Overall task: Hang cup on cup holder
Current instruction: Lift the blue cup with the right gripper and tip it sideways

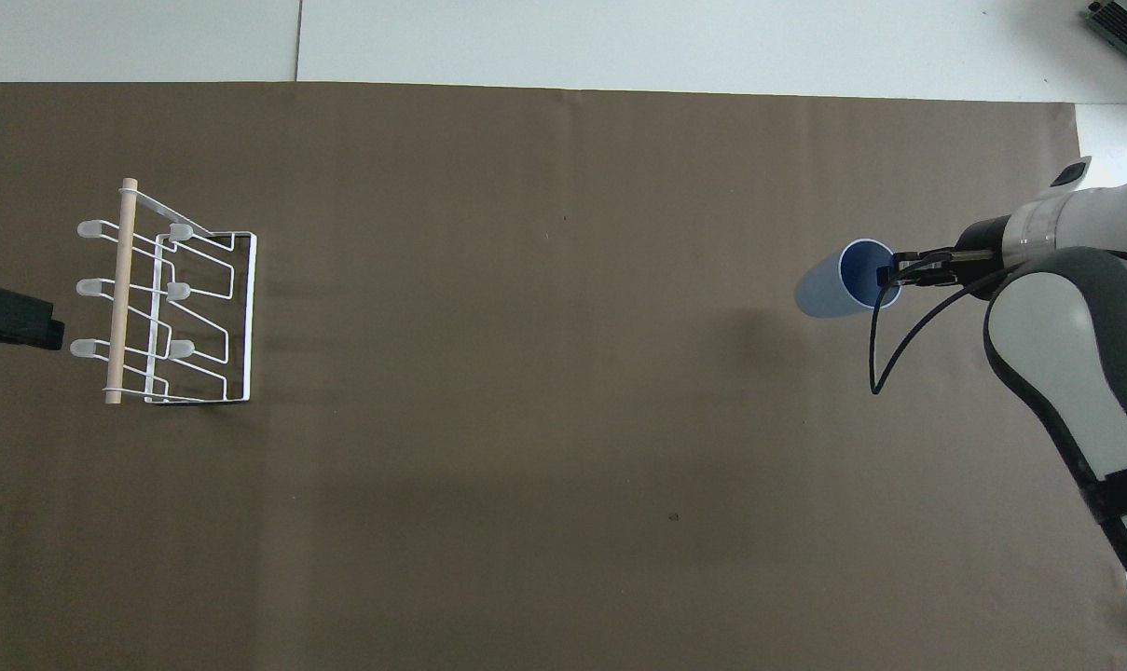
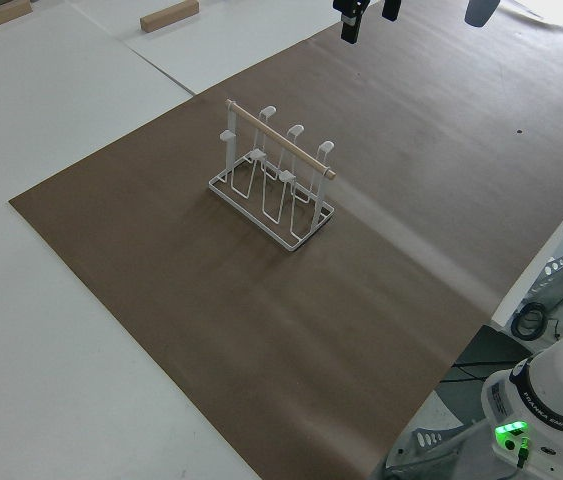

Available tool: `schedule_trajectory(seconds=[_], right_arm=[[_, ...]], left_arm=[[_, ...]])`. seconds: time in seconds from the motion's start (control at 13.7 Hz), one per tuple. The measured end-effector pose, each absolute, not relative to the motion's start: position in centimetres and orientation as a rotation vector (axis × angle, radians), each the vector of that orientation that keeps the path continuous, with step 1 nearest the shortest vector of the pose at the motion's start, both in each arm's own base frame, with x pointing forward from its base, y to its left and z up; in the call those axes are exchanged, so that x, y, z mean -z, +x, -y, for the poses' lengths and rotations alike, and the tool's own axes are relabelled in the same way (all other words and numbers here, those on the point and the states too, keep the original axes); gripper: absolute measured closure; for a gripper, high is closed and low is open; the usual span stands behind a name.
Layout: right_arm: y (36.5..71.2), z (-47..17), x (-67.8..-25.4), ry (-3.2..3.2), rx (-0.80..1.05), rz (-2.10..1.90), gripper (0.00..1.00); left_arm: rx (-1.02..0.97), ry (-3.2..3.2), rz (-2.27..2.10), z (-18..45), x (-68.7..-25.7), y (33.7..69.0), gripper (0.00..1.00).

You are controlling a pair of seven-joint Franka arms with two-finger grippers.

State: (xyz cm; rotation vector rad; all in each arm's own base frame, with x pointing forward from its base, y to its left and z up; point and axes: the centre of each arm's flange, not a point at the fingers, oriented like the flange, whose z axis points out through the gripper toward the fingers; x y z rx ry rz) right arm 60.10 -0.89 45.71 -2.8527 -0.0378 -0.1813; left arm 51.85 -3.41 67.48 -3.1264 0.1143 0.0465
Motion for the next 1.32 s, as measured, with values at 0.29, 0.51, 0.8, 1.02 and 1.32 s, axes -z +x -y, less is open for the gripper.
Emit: schedule_trajectory(seconds=[0.29,0.51,0.8,1.02,1.32], right_arm=[[59.2,-2.6,-48.4,-2.6,0.114,-0.024,0.96],[59.5,-3.9,-49.8,-2.448,0.124,-0.076,0.96],[59.3,-6.6,-50.9,-2.254,0.079,-0.102,0.96],[58.9,-8.3,-51.5,-2.085,0.024,-0.123,0.96],[58.9,-9.1,-51.6,-1.889,0.007,-0.2,0.96]], left_arm=[[-0.022,-3.127,-0.115,3.4,-67.6,52.0,0.0],[-0.015,-3.127,-0.115,3.4,-67.6,52.1,0.0],[-0.001,-3.127,-0.118,3.5,-67.7,52.2,0.0],[-0.004,-3.126,-0.133,4.1,-67.7,52.1,0.0],[-0.006,-3.13,-0.096,3.2,-67.7,51.9,0.0]])
